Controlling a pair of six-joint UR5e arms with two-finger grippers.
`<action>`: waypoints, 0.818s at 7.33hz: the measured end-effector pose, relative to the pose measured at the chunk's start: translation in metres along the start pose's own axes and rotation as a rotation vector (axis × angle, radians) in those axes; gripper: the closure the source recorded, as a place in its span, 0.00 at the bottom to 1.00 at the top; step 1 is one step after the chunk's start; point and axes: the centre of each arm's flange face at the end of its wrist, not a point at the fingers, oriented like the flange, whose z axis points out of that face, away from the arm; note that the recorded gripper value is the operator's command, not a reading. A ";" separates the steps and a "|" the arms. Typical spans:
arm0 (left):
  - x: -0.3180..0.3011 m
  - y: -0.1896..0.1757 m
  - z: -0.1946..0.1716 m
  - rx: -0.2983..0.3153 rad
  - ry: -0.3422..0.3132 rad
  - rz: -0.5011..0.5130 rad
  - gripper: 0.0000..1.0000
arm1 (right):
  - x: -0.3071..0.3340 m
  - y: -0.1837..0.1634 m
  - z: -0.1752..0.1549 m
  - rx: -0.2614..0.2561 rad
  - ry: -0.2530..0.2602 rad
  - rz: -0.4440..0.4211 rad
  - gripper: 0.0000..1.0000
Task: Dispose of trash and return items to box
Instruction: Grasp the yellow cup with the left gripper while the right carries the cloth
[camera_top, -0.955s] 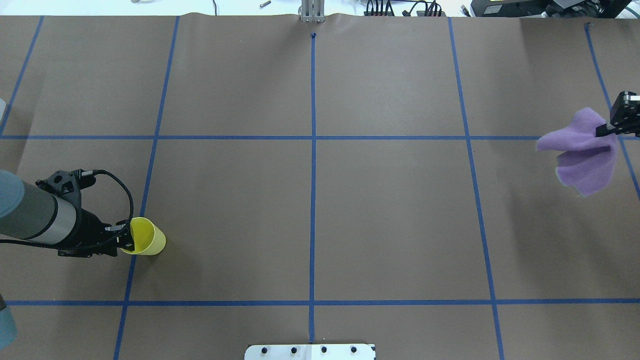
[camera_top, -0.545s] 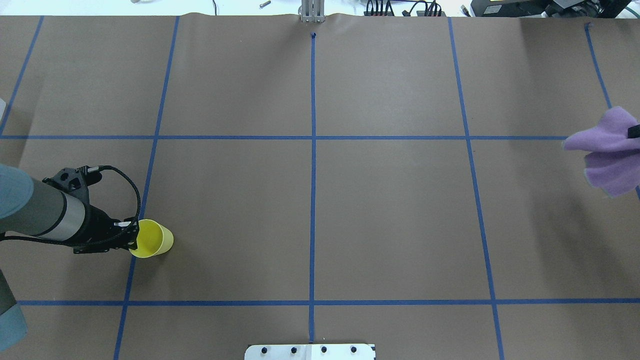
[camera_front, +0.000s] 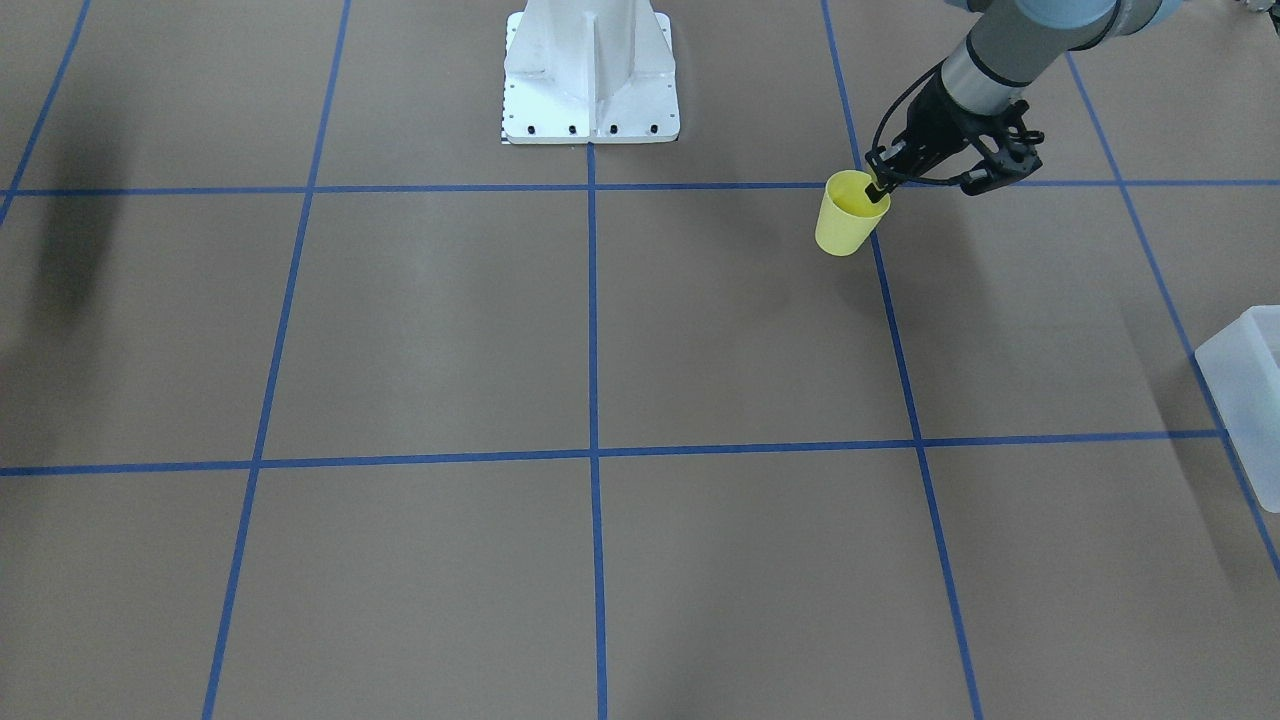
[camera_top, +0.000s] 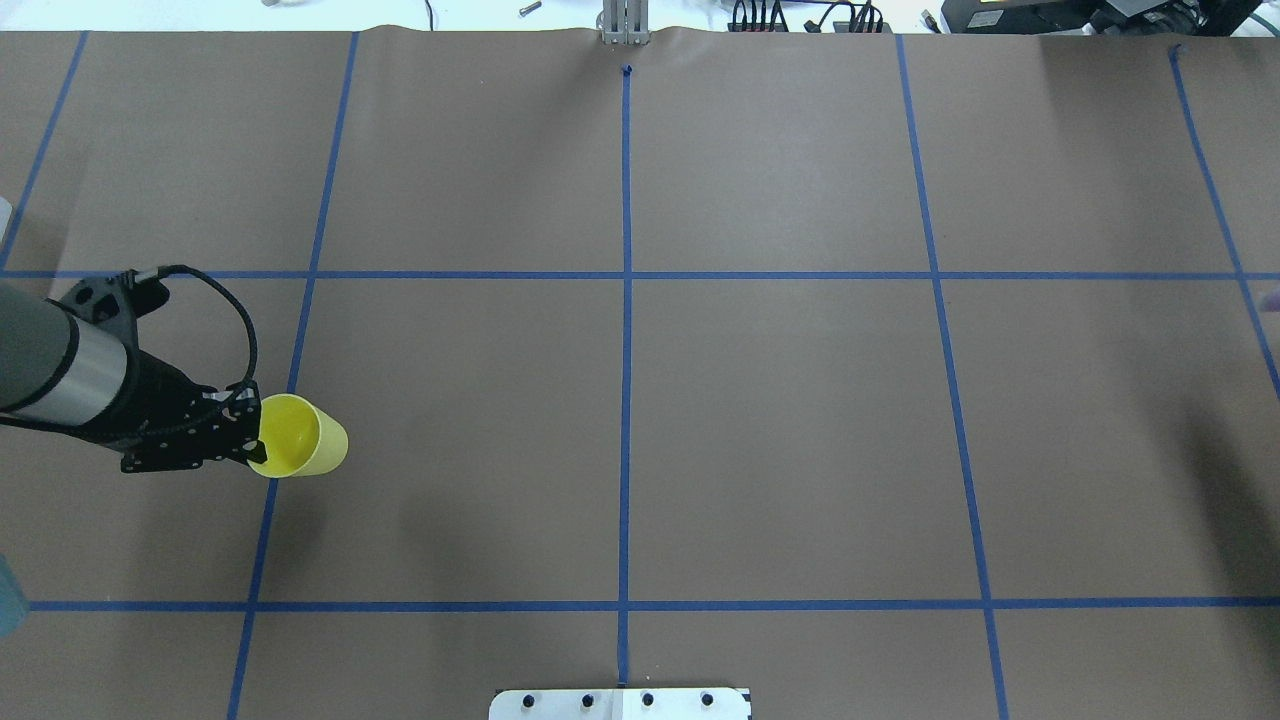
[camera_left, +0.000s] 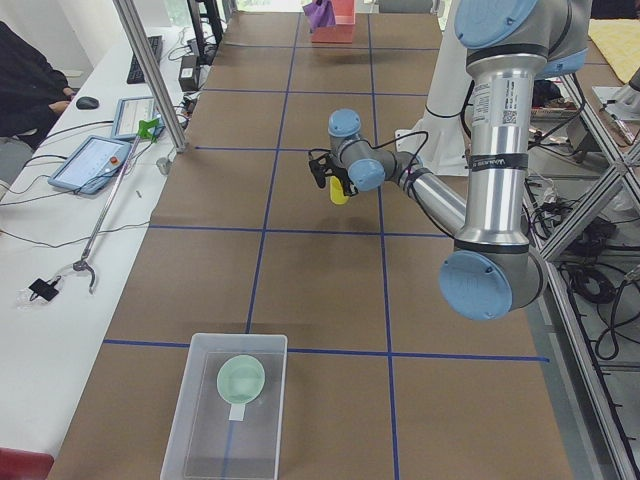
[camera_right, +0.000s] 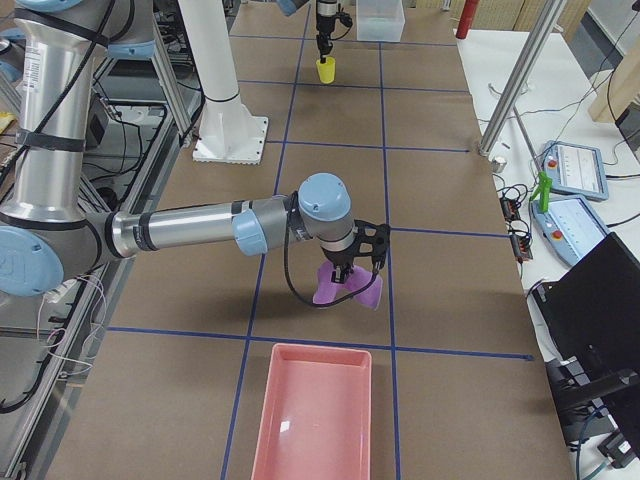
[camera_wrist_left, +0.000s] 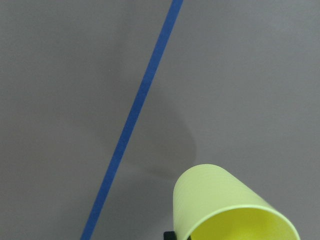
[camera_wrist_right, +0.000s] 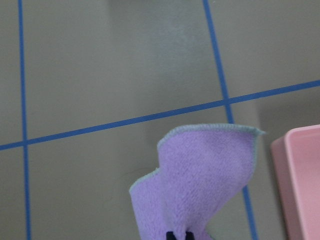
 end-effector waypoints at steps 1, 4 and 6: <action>0.012 -0.011 -0.026 0.004 0.012 -0.032 1.00 | 0.034 -0.002 -0.017 0.012 0.084 -0.055 1.00; 0.006 -0.057 -0.096 0.070 0.036 -0.001 1.00 | 0.124 -0.005 -0.055 -0.042 0.276 -0.152 1.00; -0.015 -0.092 -0.129 0.121 -0.026 0.066 1.00 | 0.183 -0.003 -0.027 -0.108 0.334 -0.137 1.00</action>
